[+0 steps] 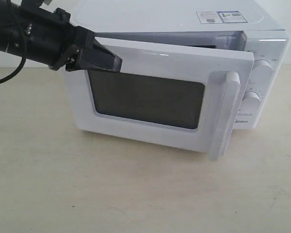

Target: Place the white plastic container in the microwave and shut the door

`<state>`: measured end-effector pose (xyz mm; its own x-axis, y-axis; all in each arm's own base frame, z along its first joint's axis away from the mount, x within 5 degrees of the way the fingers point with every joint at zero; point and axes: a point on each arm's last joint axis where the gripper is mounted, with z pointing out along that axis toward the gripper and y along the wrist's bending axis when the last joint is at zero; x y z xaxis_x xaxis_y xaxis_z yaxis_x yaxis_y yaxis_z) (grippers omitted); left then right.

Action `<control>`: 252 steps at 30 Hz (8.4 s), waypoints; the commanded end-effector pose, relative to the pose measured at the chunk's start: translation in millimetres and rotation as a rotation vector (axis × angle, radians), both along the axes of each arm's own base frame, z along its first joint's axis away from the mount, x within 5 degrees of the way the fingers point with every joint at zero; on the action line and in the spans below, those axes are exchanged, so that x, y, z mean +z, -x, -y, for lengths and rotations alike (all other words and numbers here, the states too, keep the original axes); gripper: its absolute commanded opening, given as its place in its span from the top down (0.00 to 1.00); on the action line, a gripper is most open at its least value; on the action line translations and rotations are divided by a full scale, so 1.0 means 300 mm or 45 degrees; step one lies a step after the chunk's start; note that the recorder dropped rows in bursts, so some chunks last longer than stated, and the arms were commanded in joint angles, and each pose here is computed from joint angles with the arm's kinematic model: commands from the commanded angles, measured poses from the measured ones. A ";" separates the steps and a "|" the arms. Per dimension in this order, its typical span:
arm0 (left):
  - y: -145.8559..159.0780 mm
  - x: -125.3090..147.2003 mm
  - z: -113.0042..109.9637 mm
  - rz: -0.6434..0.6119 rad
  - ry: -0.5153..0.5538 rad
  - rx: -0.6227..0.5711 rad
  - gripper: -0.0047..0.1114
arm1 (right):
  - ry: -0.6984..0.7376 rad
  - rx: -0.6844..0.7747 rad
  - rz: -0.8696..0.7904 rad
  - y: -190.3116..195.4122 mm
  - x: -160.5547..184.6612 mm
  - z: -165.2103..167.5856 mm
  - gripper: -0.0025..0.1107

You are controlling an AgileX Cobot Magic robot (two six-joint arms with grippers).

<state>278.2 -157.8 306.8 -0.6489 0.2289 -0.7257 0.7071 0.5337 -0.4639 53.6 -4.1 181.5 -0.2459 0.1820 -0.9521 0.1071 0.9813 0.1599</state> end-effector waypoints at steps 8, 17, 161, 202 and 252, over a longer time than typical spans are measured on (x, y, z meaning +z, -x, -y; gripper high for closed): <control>0.178 0.195 -0.050 0.141 0.026 -0.061 0.92 | 0.399 0.012 0.095 -0.004 0.031 0.017 0.98; 0.532 0.435 -0.182 0.442 0.110 0.019 0.92 | -0.388 0.174 1.618 0.134 0.357 -0.006 0.98; 0.601 0.451 -0.240 0.474 0.341 0.321 0.92 | 0.008 0.596 0.224 0.055 0.470 -0.115 0.98; 0.763 -0.238 -0.540 1.026 -0.280 1.389 0.92 | 0.004 0.595 0.222 0.055 0.469 -0.115 0.98; 0.750 -0.419 -0.531 0.616 -0.293 1.363 0.92 | 0.005 0.598 0.218 0.055 0.468 -0.116 0.98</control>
